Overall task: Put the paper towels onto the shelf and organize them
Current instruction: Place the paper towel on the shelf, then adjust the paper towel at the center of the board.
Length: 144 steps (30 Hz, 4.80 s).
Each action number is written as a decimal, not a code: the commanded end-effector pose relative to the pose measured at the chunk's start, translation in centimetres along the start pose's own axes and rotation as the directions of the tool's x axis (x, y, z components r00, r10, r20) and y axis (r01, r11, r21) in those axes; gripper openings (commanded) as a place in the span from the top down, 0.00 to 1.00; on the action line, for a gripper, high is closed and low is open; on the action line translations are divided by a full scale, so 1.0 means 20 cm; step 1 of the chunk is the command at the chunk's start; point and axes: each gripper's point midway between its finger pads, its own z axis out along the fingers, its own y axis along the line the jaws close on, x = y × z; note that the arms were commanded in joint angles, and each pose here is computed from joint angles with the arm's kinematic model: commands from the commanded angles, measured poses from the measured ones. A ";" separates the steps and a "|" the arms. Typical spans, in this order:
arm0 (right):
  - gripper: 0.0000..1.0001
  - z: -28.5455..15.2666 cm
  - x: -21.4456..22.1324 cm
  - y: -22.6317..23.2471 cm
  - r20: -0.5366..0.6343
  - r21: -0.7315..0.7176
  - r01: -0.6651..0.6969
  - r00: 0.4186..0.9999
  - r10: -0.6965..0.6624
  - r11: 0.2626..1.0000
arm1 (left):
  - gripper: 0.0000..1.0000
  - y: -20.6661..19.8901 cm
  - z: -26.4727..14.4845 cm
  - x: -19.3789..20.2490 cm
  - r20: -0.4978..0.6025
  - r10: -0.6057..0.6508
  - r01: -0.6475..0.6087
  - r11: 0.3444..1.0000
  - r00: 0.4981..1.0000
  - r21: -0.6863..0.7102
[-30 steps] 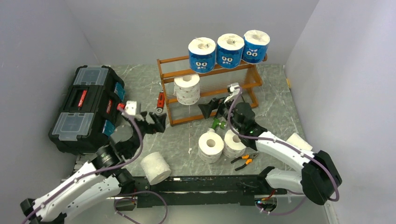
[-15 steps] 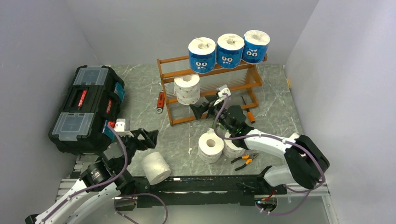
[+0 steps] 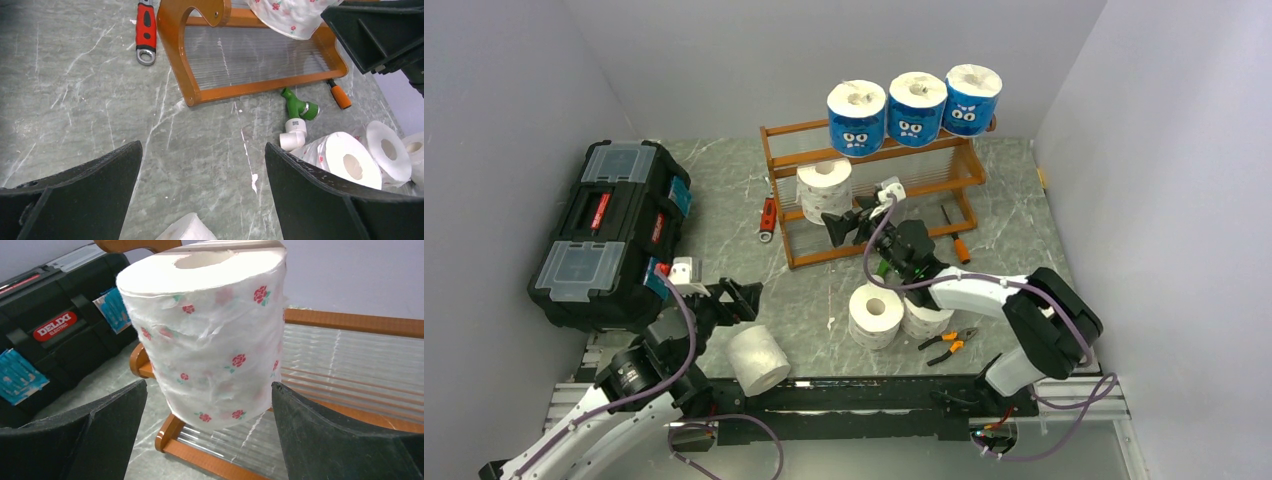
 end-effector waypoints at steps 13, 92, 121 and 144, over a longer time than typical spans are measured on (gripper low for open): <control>0.05 0.23 -0.06 -0.01 0.071 0.023 0.032 0.997 -0.034 0.999 | 0.01 0.02 0.00 0.04 -0.022 -0.024 0.024 1.000 0.999 -0.016; 0.00 -0.42 -0.23 -0.08 -0.192 0.359 -0.207 0.938 0.289 0.910 | 0.01 -0.01 0.02 0.00 -0.082 -0.049 0.041 0.995 0.995 -0.096; 0.00 -0.86 -0.12 -0.35 -0.172 0.553 -0.234 0.907 0.385 0.799 | 0.01 -0.64 0.24 0.23 -0.391 0.065 0.065 0.948 0.918 0.310; 0.03 -0.93 0.07 -0.38 -0.342 0.582 -0.102 0.869 0.357 0.807 | 0.13 -0.91 0.33 0.53 -0.512 0.253 -0.108 0.949 0.821 0.295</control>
